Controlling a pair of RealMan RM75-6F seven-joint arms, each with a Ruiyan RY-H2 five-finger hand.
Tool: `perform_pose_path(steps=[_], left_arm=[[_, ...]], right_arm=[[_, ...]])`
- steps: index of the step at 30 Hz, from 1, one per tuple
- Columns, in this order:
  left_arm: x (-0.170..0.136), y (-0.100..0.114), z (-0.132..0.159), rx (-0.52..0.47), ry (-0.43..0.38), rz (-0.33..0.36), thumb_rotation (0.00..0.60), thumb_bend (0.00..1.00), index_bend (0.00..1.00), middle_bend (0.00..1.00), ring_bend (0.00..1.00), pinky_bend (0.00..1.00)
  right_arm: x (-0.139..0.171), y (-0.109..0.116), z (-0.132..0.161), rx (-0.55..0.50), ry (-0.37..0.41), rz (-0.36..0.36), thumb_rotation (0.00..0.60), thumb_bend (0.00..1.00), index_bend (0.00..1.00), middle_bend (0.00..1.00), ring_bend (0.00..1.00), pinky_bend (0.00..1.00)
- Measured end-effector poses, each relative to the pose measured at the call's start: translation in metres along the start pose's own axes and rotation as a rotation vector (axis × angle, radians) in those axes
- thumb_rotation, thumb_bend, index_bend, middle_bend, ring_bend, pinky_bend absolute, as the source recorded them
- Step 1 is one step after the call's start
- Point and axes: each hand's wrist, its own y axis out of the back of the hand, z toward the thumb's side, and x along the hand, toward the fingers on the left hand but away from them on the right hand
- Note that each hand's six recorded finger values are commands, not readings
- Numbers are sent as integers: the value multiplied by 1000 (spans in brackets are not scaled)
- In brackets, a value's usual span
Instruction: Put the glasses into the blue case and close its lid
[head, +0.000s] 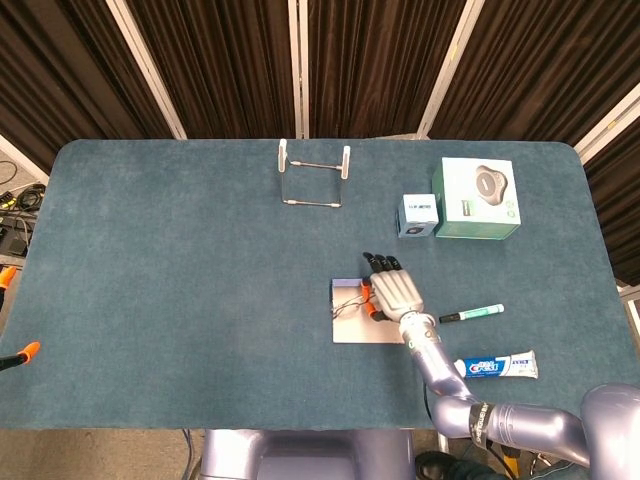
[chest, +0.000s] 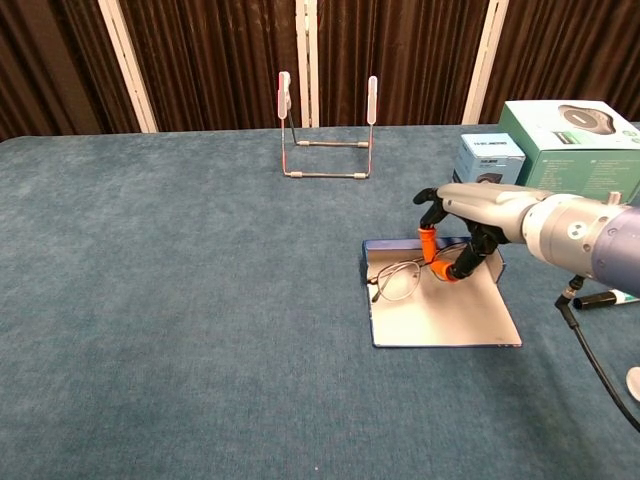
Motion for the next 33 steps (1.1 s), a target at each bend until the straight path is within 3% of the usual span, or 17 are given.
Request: perform_pose_path(steps=[2,5,17,22,33], left_arm=[[0,0,0,0,-1,-1,600,0,0,0,0,0],[0,0,1,0,-2,-2,600,0,0,0,0,0],[-4,2,7,-2,-25,6,600,0,0,0,0,0],[-3,-1,8,6,-23,-1,600,0,0,0,0,0],[7,-8,-1,14,15,-21,600,0,0,0,0,0]], right_arm=[[1,0,-1,2,0,-1,600,208,386,0,0,0],[3,2,-3,2,4,-3,600,113,282,0,0,0],[24,20,10,-1,97,-70,600,104,242,0,0,0],[25,11,24,51,146,-65,600,105,242,0,0,0],[-4,-5,19,141,126,-65,600,107,242,0,0,0]])
